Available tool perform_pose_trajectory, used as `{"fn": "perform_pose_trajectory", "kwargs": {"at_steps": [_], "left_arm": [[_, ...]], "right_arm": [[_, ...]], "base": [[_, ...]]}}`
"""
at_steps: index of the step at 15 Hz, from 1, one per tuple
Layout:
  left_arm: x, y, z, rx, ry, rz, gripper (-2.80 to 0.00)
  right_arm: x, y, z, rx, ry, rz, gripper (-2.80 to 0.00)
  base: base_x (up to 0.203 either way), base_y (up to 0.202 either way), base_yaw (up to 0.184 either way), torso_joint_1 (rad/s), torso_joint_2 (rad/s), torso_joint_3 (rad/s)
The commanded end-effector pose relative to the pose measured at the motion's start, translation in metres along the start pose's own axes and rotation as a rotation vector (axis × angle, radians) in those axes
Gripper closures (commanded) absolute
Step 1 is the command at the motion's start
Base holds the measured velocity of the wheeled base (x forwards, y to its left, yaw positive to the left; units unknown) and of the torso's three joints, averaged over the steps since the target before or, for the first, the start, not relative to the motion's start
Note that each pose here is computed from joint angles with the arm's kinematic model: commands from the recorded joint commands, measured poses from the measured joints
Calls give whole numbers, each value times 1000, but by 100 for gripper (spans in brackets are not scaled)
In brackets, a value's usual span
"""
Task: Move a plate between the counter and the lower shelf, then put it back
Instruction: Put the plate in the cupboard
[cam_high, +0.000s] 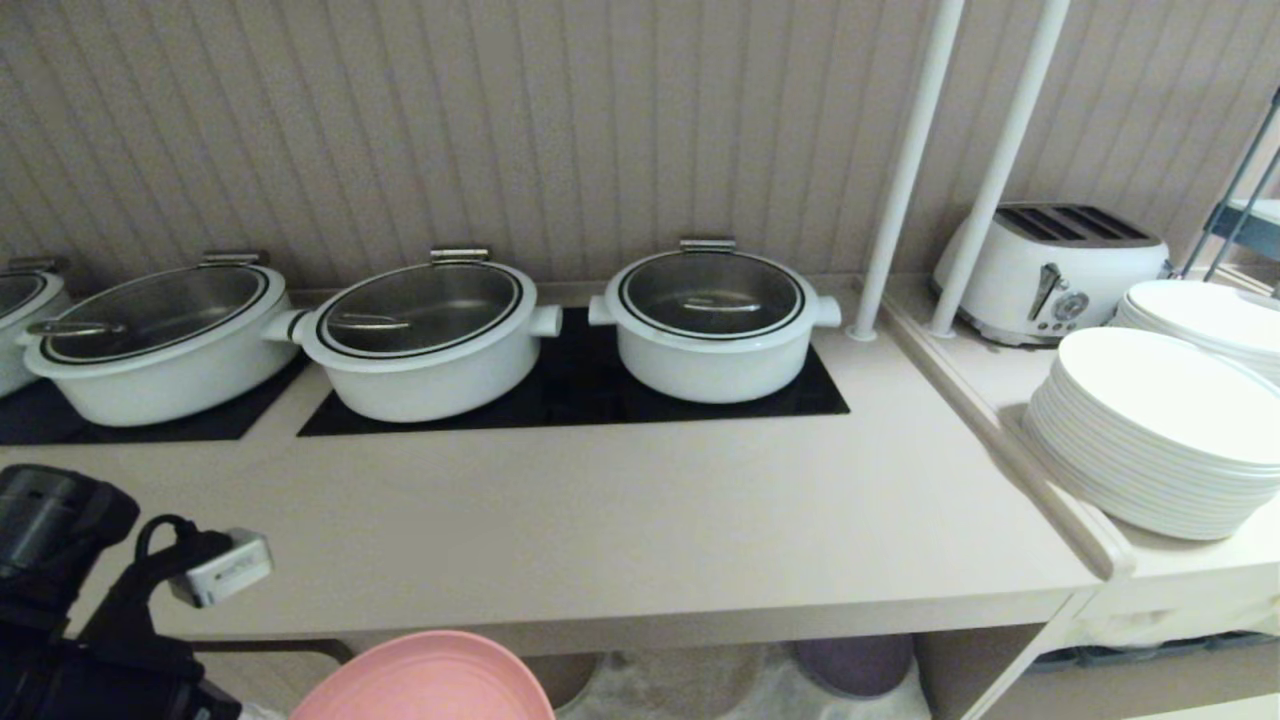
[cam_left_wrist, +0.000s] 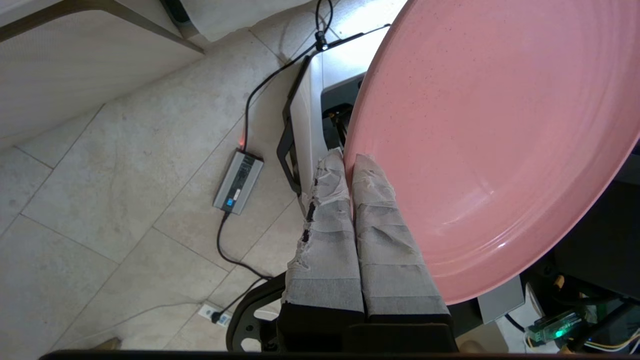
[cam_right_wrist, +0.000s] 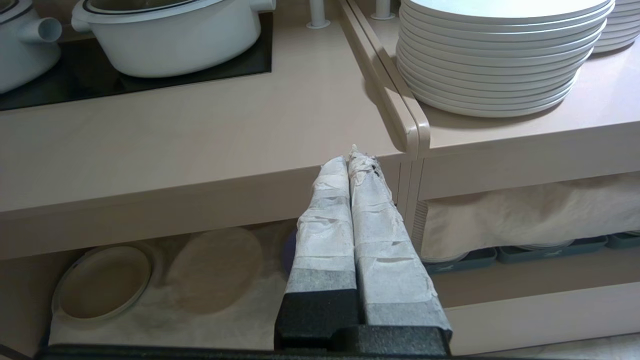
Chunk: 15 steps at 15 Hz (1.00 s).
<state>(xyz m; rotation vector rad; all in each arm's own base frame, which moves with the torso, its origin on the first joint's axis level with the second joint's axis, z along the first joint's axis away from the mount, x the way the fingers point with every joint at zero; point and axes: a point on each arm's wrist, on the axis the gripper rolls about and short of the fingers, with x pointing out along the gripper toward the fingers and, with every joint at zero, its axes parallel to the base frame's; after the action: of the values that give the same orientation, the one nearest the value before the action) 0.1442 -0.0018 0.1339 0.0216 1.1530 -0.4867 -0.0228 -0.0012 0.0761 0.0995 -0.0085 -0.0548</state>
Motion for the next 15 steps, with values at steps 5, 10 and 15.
{"fn": "perform_pose_trajectory", "kwargs": {"at_steps": [5,10,15], "left_arm": [[1,0,0,-1,4,-3,0],[1,0,0,-18,6,-6,0],[1,0,0,-21,5,-5,0]], "right_arm": [[0,0,0,2,-2,0,0],[0,0,0,2,-2,0,0],[0,0,0,2,-2,0,0]], "base": [[0,0,0,0,0,0],[0,0,0,0,0,0],[0,0,0,0,0,0]]}}
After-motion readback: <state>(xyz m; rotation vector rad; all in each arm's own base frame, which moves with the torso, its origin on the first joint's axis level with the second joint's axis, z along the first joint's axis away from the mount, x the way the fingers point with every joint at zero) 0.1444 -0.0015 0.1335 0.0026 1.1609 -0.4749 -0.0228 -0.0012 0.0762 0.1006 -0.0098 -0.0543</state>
